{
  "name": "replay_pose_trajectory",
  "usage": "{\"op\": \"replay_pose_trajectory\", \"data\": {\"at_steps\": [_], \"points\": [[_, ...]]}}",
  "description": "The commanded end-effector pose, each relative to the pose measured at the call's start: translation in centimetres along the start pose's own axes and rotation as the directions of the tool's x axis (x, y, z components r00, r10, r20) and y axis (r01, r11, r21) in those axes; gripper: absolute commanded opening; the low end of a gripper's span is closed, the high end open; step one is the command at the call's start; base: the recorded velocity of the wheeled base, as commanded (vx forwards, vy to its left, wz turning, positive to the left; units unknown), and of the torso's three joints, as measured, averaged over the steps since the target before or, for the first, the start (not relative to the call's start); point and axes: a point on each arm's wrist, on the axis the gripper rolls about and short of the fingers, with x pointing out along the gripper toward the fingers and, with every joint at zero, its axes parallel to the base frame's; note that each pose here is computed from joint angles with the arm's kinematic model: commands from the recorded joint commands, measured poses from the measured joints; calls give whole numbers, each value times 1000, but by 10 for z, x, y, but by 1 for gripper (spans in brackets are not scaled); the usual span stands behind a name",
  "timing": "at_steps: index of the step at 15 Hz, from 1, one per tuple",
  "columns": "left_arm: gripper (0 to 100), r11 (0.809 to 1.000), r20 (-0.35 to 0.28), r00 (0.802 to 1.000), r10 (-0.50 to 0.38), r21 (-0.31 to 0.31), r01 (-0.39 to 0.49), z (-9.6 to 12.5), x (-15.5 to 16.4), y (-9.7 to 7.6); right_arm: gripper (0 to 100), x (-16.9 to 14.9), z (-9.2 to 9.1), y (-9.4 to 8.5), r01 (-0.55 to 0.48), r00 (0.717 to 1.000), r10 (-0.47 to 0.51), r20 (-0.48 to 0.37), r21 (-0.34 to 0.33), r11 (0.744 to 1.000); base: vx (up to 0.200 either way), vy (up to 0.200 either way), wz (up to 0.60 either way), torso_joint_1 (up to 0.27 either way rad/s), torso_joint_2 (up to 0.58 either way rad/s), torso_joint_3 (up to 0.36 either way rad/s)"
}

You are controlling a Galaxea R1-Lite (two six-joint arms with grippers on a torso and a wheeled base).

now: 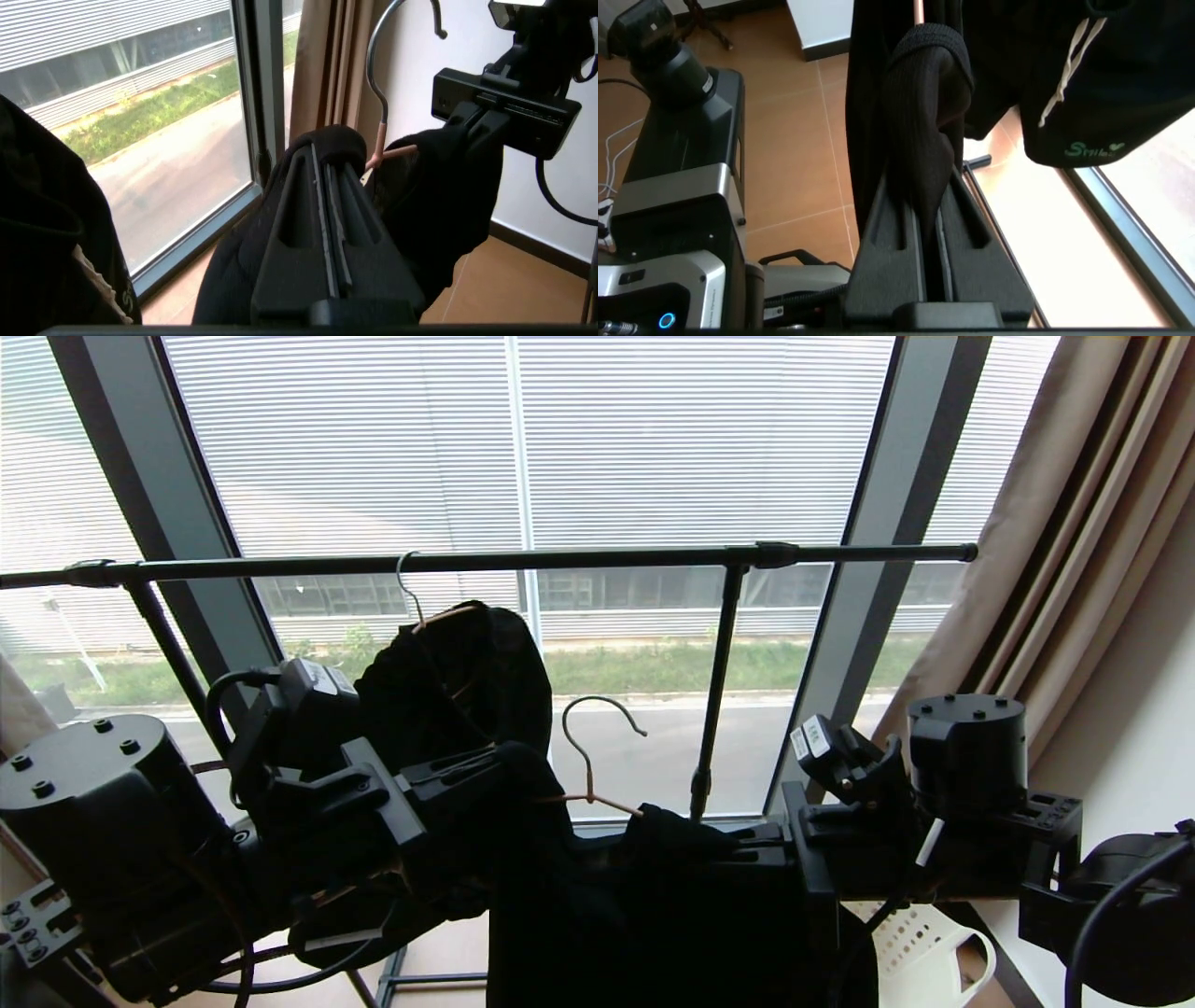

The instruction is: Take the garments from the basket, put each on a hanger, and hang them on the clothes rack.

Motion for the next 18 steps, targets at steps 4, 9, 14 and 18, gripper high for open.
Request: {"op": "replay_pose_trajectory", "data": {"at_steps": [4, 9, 14, 18], "points": [[0, 1000, 1, 1000, -1, 1, 1, 0, -1, 0, 0, 0, -1, 0, -1, 1000, 1, -2, 1, 1000, 0, 0, 0, 0, 0, 0], [0, 1000, -6, 1000, -2, -1, 2, -2, -1, -1, 0, 0, -1, 0, -1, 1000, 1, -2, 1, 1000, 0, 0, 0, 0, 0, 0], [0, 1000, -17, 1000, -6, 3, 6, -5, -2, -1, 0, 1, 0, -1, -1, 1000, 1, 1, -1, 1000, 0, 0, 0, 0, 0, 0], [100, 1000, -29, 1000, -6, -2, 6, -8, -2, -1, 0, 1, 0, -1, 0, 1000, 0, 2, -2, 1000, 0, 0, 0, 0, 0, 0]]}}
